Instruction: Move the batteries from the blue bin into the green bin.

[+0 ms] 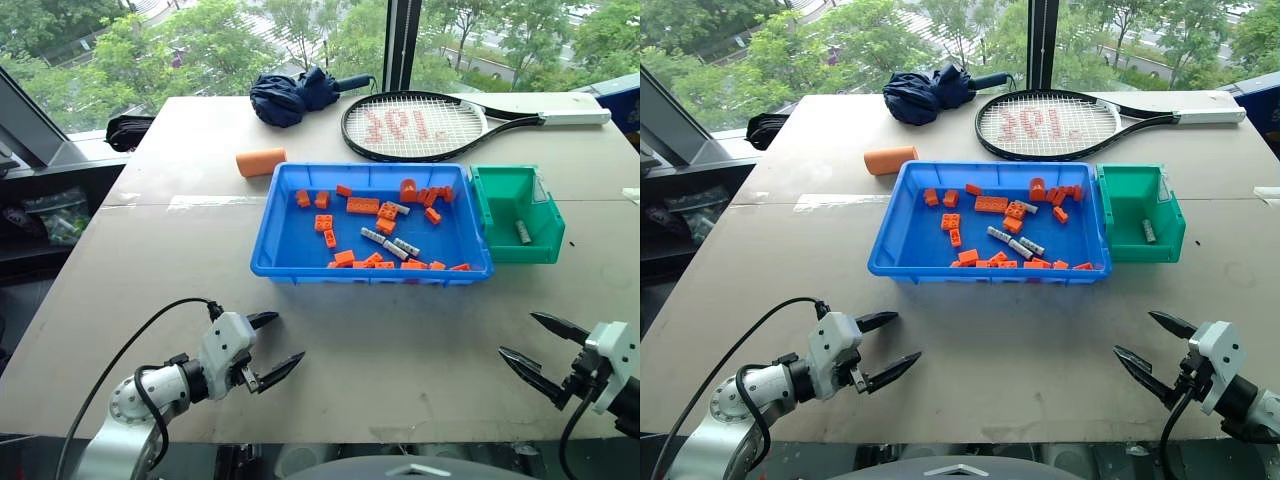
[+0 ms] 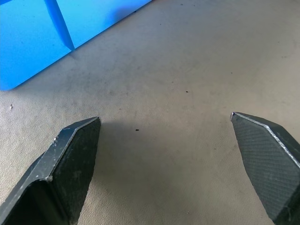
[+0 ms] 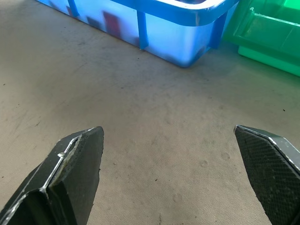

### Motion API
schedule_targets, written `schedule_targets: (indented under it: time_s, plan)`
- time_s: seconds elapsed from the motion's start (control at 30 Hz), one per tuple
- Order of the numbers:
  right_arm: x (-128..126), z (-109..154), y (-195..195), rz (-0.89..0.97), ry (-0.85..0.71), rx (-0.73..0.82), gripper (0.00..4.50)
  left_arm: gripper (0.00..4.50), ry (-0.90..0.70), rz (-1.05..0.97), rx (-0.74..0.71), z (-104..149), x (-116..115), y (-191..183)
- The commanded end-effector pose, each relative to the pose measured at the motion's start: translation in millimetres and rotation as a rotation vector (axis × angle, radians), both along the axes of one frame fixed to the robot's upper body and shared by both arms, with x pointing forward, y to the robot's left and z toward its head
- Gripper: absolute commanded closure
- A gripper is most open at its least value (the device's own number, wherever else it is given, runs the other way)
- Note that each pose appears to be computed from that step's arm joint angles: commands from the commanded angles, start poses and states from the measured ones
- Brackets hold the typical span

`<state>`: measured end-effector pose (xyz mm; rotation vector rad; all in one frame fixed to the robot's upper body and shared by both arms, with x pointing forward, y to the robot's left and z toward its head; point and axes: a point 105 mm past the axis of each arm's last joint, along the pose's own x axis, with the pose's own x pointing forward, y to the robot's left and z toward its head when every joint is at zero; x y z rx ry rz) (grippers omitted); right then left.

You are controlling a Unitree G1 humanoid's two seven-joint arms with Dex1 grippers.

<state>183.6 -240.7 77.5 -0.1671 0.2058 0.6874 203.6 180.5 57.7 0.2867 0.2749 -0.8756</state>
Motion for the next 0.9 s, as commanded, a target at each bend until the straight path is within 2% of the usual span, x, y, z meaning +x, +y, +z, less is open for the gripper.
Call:
schedule_targets:
  time_s: [0.03,0.37,0.6,0.73,0.9]
  plan:
    - [0.1,6.0,-3.6,0.003,-0.024,-0.005,0.03,0.0,-0.025,-0.036,-0.007,9.9,0.2,-2.8]
    - [4.7,9.7,-0.9,0.027,-0.035,-0.014,0.03,0.0,-0.038,-0.07,-0.011,14.8,4.7,2.0]
    - [9.5,30.5,17.7,0.121,-0.052,0.014,0.03,0.0,-0.076,-0.113,-0.015,28.5,9.1,0.3]
    - [22.2,61.3,39.6,0.207,-0.09,0.053,0.03,0.0,-0.087,-0.197,-0.078,59.4,11.2,-2.2]
    - [61.5,98.7,63.9,0.248,-0.131,0.031,0.03,0.0,-0.102,-0.29,-0.121,109.8,25.2,3.4]
